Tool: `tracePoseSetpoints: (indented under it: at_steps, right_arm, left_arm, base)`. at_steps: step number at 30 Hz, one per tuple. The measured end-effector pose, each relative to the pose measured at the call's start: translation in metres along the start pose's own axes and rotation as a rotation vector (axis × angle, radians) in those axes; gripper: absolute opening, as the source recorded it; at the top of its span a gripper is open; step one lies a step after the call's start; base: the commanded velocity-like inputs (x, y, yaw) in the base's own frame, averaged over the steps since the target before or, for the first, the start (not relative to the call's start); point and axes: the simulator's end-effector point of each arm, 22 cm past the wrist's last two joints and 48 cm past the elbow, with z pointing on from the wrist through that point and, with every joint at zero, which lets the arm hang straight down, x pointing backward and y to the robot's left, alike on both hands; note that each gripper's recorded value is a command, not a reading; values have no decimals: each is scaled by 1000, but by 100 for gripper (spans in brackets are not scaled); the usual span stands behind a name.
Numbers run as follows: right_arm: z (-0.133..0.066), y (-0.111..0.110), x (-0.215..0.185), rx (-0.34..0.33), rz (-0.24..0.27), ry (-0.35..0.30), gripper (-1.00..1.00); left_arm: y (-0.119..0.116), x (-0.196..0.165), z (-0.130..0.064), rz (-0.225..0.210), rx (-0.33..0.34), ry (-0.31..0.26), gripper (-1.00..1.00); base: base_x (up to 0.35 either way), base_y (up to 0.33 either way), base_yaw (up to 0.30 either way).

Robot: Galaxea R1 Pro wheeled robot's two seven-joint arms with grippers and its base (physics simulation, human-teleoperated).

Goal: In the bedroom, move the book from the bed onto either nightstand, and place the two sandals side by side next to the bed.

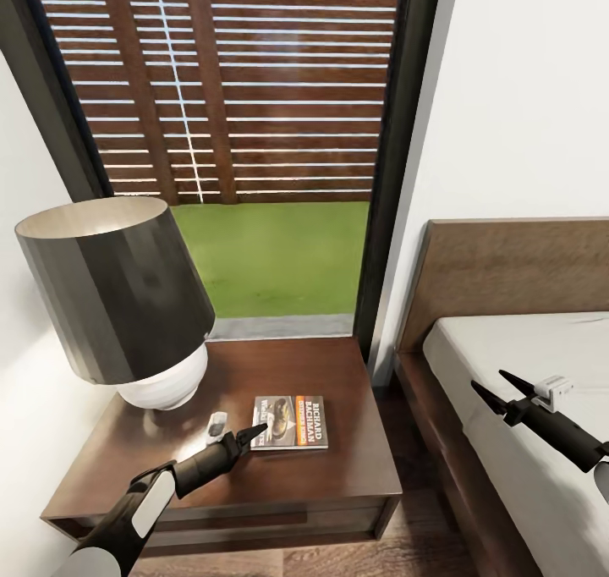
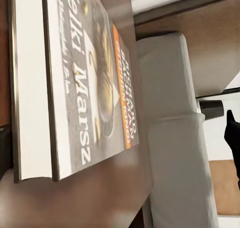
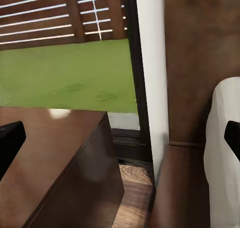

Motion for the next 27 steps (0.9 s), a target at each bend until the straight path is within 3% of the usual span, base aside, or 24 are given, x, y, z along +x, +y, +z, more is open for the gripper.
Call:
tracePoseSetpoints:
  at_steps: [20, 27]
  right_arm:
    - [0, 0, 0, -1, -1, 0, 100]
    - [0, 0, 0, -1, 0, 1, 100]
  left_arm:
    - [0, 0, 0, 0, 0, 0, 100]
    - [0, 0, 0, -1, 0, 1, 100]
  base:
    - [-139, 0, 0]
    - [-271, 0, 0]
